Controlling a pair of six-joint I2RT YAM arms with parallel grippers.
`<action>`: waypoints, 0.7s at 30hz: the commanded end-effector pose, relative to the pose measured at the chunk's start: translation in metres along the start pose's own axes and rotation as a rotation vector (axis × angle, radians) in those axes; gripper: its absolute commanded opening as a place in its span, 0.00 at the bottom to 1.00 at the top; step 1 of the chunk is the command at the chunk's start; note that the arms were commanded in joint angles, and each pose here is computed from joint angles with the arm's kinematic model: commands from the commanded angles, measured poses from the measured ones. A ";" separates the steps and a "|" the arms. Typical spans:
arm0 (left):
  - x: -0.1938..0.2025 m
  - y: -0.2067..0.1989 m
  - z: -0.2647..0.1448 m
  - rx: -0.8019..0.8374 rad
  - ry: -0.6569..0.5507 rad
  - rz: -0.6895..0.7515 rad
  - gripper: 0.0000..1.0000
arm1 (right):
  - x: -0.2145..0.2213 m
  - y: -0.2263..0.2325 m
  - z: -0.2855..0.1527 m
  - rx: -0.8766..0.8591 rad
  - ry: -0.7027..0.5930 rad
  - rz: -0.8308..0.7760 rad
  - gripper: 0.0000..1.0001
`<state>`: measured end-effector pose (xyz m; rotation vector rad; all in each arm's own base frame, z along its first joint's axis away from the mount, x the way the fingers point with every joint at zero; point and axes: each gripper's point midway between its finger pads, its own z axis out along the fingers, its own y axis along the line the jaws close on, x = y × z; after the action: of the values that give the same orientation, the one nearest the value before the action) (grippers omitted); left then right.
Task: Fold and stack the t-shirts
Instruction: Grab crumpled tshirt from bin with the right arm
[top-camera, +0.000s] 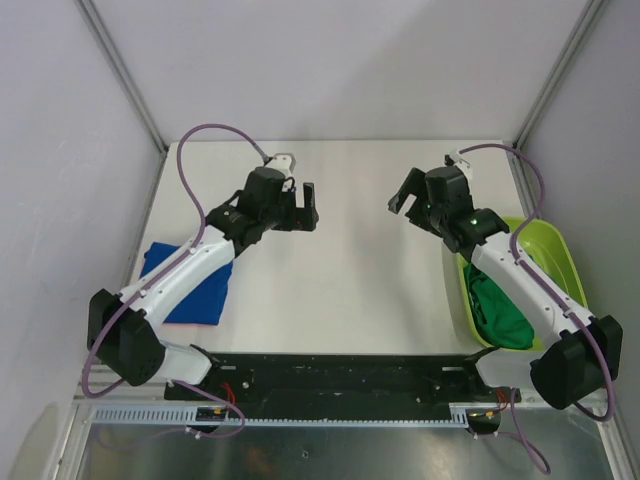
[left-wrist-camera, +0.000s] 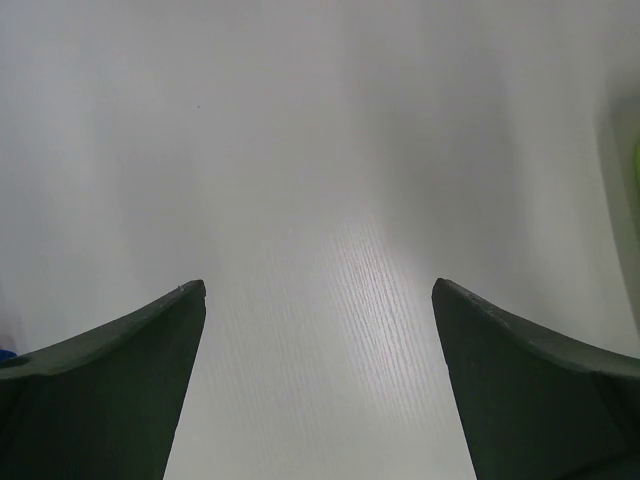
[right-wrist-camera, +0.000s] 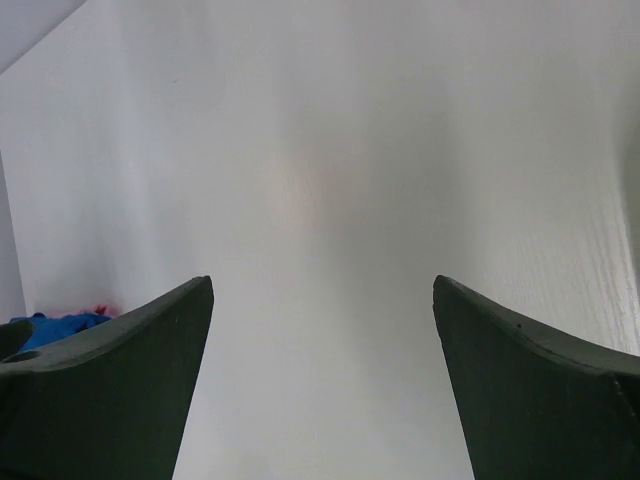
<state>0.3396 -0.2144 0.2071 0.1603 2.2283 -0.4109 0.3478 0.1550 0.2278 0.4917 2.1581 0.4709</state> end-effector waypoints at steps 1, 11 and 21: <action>-0.026 -0.007 -0.018 0.023 -0.085 0.002 0.99 | -0.008 -0.005 -0.009 0.023 -0.045 -0.002 0.96; -0.016 -0.015 -0.017 0.079 -0.050 0.031 1.00 | -0.013 -0.030 -0.010 0.119 -0.058 0.004 0.96; 0.005 -0.022 -0.006 0.124 0.025 0.020 0.99 | -0.037 -0.170 -0.045 0.511 -0.129 0.251 0.96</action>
<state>0.3318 -0.2236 0.2100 0.2103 2.2319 -0.4824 0.3363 0.0392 0.2039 0.8329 2.1369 0.1503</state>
